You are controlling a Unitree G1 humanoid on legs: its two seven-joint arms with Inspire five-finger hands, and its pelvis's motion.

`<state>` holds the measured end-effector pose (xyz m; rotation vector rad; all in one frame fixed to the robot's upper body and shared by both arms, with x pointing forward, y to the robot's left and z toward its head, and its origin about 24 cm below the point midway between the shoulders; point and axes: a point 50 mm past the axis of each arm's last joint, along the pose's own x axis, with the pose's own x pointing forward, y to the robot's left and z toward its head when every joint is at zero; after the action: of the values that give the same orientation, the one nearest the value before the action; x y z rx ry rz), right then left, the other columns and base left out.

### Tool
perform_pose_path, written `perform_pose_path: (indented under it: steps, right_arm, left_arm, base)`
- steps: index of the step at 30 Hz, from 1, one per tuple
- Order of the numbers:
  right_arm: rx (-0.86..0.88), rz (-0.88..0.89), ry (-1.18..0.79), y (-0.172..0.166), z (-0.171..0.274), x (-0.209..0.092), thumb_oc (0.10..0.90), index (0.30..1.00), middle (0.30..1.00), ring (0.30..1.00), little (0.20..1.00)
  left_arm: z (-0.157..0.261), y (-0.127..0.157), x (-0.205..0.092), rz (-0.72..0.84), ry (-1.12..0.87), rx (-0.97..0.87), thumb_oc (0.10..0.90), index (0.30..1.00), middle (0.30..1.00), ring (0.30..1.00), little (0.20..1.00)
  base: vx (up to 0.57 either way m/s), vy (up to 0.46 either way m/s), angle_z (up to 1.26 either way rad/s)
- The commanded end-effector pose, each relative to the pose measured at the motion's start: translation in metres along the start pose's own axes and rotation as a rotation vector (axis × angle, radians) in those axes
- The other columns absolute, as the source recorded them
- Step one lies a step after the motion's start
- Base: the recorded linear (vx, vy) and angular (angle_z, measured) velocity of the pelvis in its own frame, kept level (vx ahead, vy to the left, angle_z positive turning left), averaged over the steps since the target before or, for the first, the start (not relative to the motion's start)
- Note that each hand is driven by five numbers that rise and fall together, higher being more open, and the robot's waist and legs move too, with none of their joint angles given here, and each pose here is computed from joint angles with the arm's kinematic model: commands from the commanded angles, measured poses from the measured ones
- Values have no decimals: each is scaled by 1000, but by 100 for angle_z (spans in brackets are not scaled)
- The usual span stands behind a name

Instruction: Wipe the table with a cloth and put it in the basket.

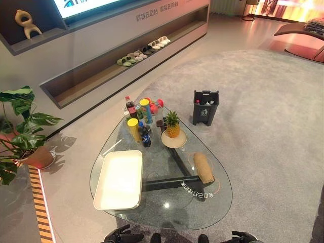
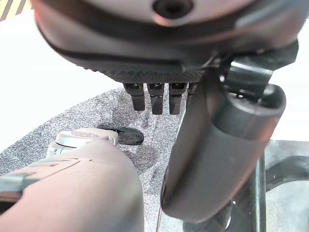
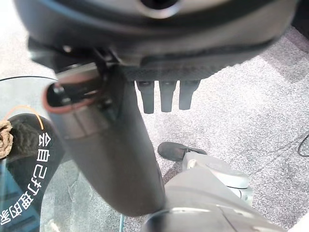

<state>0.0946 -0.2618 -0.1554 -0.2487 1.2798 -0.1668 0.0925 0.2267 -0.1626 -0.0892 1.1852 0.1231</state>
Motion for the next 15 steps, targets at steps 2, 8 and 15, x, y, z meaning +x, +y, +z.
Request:
perform_pose_path:
  steps: [2,8,15]
  right_arm:
    - [5,-6,-10,-4,7,0,800,900,900,900,900]
    - [6,-4,-10,-5,7,0,800,900,900,900,900]
    - [4,-5,-6,-3,6,0,800,900,900,900,900]
  left_arm:
    - [28,0,3,-13,-58,43,800,900,900,900,900]
    - [27,3,3,-18,-62,30,800,900,900,900,900]
    - [28,2,3,-10,-60,27,800,900,900,900,900]
  base:
    - [0,0,0]
    - [0,0,0]
    - [0,0,0]
